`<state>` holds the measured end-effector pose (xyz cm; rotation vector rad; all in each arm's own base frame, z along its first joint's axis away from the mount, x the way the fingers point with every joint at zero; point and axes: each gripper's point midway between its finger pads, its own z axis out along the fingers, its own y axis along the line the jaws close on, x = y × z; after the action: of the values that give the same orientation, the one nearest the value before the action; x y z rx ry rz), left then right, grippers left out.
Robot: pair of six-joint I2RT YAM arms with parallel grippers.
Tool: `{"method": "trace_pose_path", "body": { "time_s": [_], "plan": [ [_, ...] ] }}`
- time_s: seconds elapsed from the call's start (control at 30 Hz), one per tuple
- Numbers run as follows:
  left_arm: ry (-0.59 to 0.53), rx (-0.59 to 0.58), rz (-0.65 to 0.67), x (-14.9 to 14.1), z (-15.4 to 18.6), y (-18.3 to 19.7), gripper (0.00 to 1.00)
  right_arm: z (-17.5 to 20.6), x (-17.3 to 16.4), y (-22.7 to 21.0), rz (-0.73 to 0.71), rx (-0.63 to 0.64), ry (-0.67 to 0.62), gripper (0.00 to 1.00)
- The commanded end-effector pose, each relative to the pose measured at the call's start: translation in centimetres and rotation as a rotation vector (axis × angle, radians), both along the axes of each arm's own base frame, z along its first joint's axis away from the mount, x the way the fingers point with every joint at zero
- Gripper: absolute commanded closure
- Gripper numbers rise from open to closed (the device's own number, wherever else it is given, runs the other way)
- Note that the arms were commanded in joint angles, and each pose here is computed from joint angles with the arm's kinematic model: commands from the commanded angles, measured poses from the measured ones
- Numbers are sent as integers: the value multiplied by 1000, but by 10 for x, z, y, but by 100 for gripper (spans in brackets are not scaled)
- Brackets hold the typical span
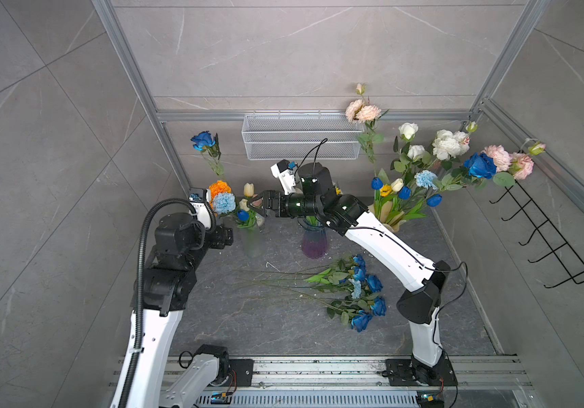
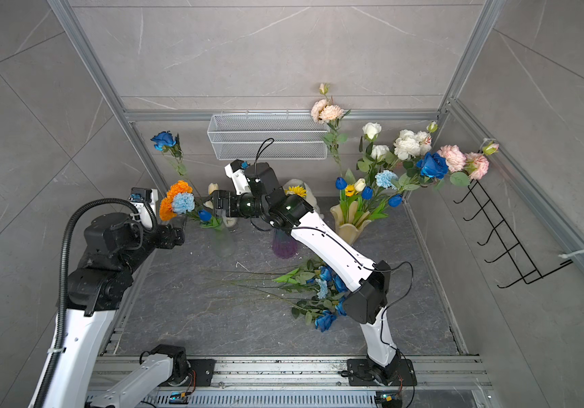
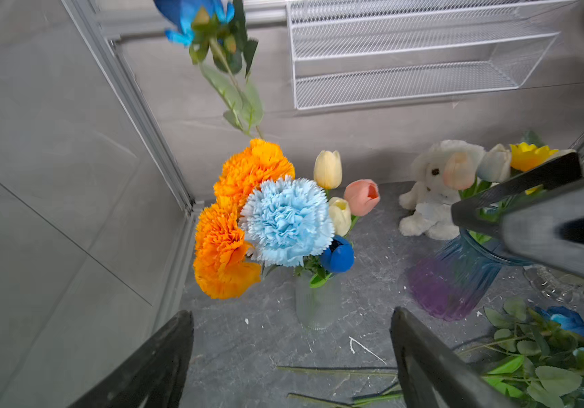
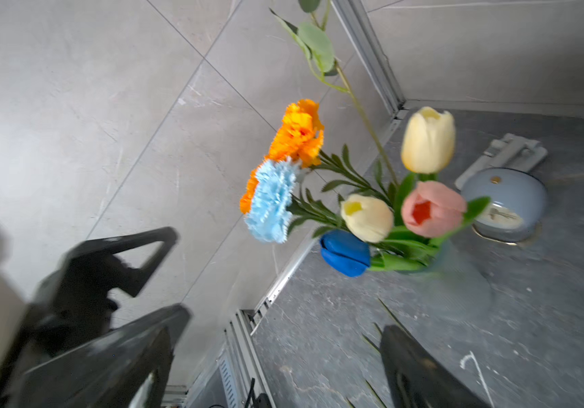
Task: Pick out blue flowers from the vase
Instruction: Pick up the flower from the vase.
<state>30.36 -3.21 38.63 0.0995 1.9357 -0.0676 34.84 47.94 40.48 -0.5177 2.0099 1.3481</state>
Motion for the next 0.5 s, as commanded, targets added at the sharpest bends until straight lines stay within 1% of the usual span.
{"method": "trace_pose_path", "body": {
  "time_s": [0.0, 0.1, 0.27, 0.33, 0.47],
  "plan": [
    [-1, -165, -51, 8, 7, -9, 9, 9, 1, 15, 43, 42, 23, 8],
    [-48, -182, -7, 13, 22, 3, 7, 15, 0, 24, 68, 56, 12, 9],
    [-54, -212, 0, 21, 32, 11, 7, 7, 0, 36, 82, 57, 21, 12],
    [-56, -236, -1, 23, 34, 13, 7, 0, 0, 34, 63, 20, 0, 13],
    [-52, -292, 2, 23, 36, 18, 7, -26, 4, 20, -13, -149, -58, 16]
  ]
}}
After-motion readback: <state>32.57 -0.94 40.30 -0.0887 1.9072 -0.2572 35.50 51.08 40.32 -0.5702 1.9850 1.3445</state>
